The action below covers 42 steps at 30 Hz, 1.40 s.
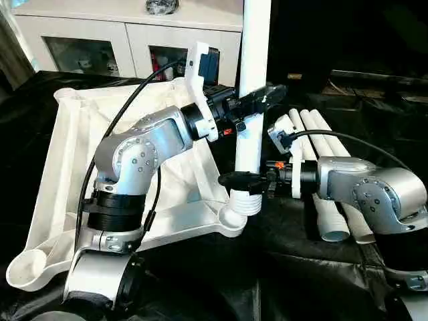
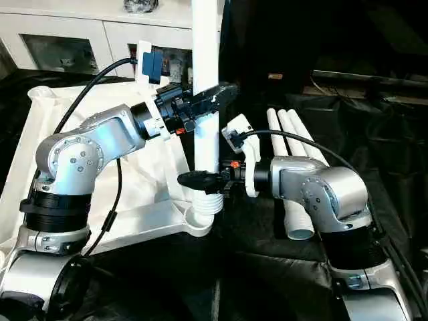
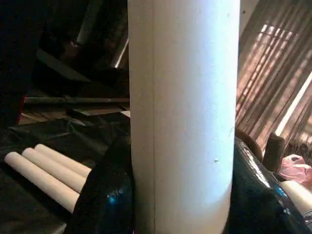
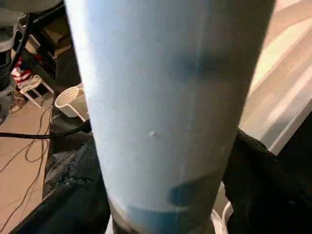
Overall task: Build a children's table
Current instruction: Pick table leg
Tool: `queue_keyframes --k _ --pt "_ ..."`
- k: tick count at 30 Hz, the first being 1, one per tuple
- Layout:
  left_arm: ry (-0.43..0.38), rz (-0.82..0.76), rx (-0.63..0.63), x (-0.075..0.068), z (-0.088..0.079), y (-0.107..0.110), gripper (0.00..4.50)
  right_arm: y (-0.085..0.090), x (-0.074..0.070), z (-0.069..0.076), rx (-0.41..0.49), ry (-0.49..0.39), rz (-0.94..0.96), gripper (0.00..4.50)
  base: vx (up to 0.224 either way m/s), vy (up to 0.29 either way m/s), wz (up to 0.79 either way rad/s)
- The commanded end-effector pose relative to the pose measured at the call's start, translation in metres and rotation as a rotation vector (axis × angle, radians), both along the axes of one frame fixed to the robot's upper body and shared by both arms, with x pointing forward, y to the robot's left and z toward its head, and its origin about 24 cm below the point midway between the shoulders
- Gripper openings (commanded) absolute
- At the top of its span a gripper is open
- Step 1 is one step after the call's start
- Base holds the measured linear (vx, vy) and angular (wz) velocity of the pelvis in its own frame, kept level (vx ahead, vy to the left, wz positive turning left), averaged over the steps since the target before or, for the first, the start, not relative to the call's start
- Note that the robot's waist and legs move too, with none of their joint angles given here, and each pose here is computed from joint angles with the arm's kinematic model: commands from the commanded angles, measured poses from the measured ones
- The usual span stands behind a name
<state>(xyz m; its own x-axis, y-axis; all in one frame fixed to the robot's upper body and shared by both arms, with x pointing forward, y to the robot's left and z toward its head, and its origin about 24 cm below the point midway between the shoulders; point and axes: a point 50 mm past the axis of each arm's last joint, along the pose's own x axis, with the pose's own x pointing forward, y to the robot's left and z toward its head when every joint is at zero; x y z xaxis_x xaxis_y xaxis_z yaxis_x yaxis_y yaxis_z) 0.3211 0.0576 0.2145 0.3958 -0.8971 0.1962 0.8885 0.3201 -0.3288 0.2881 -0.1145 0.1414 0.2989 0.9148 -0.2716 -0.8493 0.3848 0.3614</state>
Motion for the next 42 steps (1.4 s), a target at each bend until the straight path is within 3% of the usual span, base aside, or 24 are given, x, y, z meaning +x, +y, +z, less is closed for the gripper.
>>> queue_keyframes --k 1,11,21,30,31,34,36,38,42 --pt "-0.043 -0.018 0.002 -0.002 0.01 -0.003 1.83 -0.005 -0.001 0.005 0.014 -0.01 -0.007 3.09 0.0 0.0 0.0" --pt "-0.043 -0.025 -0.002 -0.003 0.01 -0.004 1.83 -0.007 -0.001 0.003 0.016 0.0 -0.029 3.09 0.0 0.0 0.0" --pt "-0.043 -0.029 -0.002 -0.005 0.011 -0.003 1.83 -0.006 0.001 0.002 0.025 0.013 -0.041 2.14 0.0 0.0 0.0" --pt "-0.058 0.0 0.005 -0.002 0.011 -0.002 1.82 -0.003 0.004 0.002 0.04 0.003 -0.055 1.95 0.0 0.0 0.0" --pt "-0.056 0.011 0.009 -0.001 0.011 -0.002 2.38 -0.003 0.004 0.002 0.043 0.001 -0.056 1.95 0.0 0.0 0.0" --pt "-0.026 0.053 -0.07 0.005 0.017 0.003 2.58 0.0 0.007 0.003 0.068 -0.027 -0.069 1.94 0.0 0.0 0.0" --pt "-0.059 0.09 -0.106 0.007 0.022 0.007 2.89 0.002 0.009 0.006 0.106 -0.052 -0.079 1.93 0.0 0.0 0.0" --pt "-0.145 0.193 -0.234 0.013 0.035 0.018 2.96 0.006 0.013 0.01 0.159 -0.108 -0.107 1.93 0.0 0.0 0.0" --pt "-0.174 0.252 -0.402 0.014 0.057 0.033 3.0 0.011 0.02 0.013 0.225 -0.164 -0.17 1.93 0.0 0.0 0.0"
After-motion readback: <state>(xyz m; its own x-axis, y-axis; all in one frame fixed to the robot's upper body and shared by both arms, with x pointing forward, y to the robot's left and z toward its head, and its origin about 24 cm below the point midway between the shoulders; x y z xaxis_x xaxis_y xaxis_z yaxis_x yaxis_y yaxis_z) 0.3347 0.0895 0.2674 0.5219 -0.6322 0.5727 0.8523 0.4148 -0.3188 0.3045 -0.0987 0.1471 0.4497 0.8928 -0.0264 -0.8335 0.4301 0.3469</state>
